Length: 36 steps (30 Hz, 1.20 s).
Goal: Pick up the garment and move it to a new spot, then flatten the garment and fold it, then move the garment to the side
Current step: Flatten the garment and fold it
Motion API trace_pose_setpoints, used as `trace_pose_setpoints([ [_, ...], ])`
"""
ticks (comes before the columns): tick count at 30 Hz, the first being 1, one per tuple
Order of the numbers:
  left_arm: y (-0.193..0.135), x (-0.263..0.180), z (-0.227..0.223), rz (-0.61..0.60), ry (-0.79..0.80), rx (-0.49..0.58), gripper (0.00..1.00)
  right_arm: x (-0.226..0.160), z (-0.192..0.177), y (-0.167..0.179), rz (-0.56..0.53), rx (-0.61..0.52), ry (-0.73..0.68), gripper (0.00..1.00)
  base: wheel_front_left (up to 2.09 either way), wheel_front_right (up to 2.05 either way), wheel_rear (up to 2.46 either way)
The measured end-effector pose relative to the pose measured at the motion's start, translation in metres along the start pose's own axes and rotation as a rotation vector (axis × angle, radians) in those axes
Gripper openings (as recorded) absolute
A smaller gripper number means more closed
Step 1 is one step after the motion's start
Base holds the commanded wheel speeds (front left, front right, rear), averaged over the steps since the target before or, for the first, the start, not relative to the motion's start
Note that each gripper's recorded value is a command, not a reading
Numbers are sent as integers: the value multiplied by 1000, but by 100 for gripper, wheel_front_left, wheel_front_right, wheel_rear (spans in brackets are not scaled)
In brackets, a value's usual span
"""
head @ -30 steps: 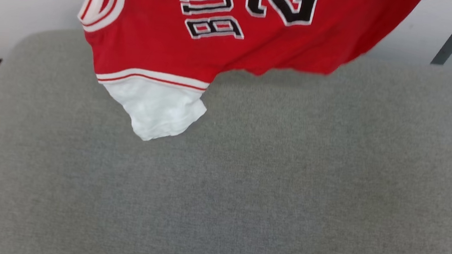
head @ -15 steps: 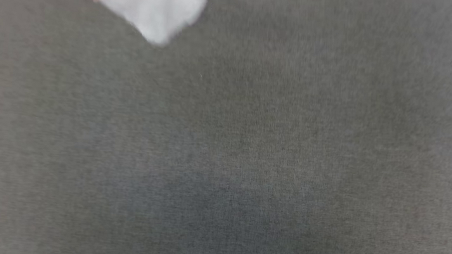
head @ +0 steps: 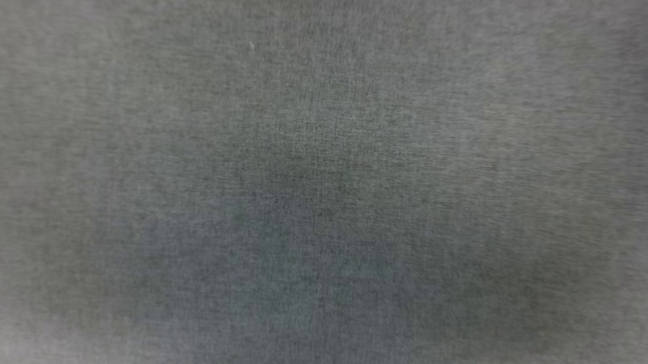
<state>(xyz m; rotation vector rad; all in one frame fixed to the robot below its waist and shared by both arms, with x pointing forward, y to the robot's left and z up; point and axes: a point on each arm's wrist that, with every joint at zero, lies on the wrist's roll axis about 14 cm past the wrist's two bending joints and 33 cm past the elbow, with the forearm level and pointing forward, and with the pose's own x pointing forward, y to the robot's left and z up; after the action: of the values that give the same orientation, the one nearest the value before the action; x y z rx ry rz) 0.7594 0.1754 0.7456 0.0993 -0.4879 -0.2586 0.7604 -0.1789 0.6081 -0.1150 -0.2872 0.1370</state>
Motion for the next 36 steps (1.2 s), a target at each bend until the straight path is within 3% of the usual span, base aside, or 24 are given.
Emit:
trace_pose_setpoints([
  [6, -12, -32, -128, -4, 214, -61, 0, -10, -99, 29, 41, 37, 163, 0, 0, 0, 0],
  [9, -12, -55, -168, 5, 303, -79, 0, -21, -137, 46, 62, 63, 240, 0, 0, 0, 0],
  [15, -17, -99, -204, -17, 442, -77, 0, -32, -152, 66, 109, 79, 285, 0, 0, 0, 0],
  [22, -30, -158, -200, -93, 615, -77, 0, -57, -137, 82, 172, 81, 335, 0, 0, 0, 0],
  [27, -39, -199, -171, -141, 674, -97, 0, -91, -116, 86, 224, 94, 381, 0, 0, 0, 0],
  [32, -41, -259, -147, -144, 745, -131, 0, -150, -100, 95, 328, 125, 462, 0, 0, 0, 0],
  [36, -54, -312, -125, -119, 793, -199, 0, -200, -84, 83, 376, 131, 519, 0, 0, 0, 0],
])
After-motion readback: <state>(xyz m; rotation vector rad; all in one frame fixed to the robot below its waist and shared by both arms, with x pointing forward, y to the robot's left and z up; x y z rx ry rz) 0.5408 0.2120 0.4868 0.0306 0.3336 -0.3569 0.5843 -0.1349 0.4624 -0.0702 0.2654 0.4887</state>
